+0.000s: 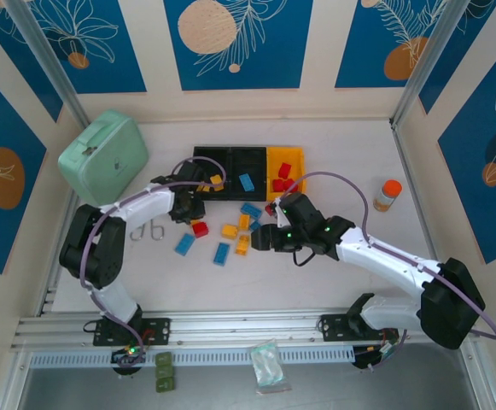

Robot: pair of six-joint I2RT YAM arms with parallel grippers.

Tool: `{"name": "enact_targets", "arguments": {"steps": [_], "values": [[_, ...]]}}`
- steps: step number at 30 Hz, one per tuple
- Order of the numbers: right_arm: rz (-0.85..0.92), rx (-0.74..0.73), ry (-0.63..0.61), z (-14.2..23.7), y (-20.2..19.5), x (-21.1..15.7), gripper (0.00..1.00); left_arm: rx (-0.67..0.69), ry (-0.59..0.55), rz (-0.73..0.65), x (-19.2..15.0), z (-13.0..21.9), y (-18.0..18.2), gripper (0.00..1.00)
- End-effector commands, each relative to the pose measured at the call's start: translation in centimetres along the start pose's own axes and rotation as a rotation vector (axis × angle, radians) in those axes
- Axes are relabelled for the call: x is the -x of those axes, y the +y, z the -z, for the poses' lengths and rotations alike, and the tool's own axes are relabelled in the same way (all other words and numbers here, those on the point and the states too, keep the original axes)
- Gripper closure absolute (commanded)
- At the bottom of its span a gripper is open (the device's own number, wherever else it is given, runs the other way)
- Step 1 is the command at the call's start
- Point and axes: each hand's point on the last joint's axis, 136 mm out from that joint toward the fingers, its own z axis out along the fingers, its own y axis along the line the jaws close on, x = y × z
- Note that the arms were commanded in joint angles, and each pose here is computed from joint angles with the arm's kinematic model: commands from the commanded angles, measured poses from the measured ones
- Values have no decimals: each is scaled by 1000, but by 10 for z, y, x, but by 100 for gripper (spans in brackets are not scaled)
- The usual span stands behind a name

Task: Sort the legos into containers by color
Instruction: Pick up the lego from the center of the table, then place the lego on the lego.

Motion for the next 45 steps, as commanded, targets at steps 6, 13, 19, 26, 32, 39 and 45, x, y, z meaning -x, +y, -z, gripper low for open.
{"name": "enact_targets", "arguments": {"steps": [6,13,19,26,32,39,45], "values": [[11,22,-8,-2,12,6,39,-61,-122,-39,43,55,-17,76],[-2,13,-11,-3,12,6,40,-80,-183,-64,86,68,-39,76],[-22,-12,-17,0,5,2,40,-78,-209,-79,129,61,-57,76],[-55,-33,-19,-1,-3,-2,40,-61,-201,-77,163,31,-68,76],[-62,-50,-20,-1,-6,-2,40,-20,-183,-79,179,3,-69,76],[-63,-61,-13,-2,-6,1,40,25,-191,-84,186,-13,-67,69],[-65,-66,-13,-3,-7,2,40,1,-187,-88,184,-7,-72,57]]}}
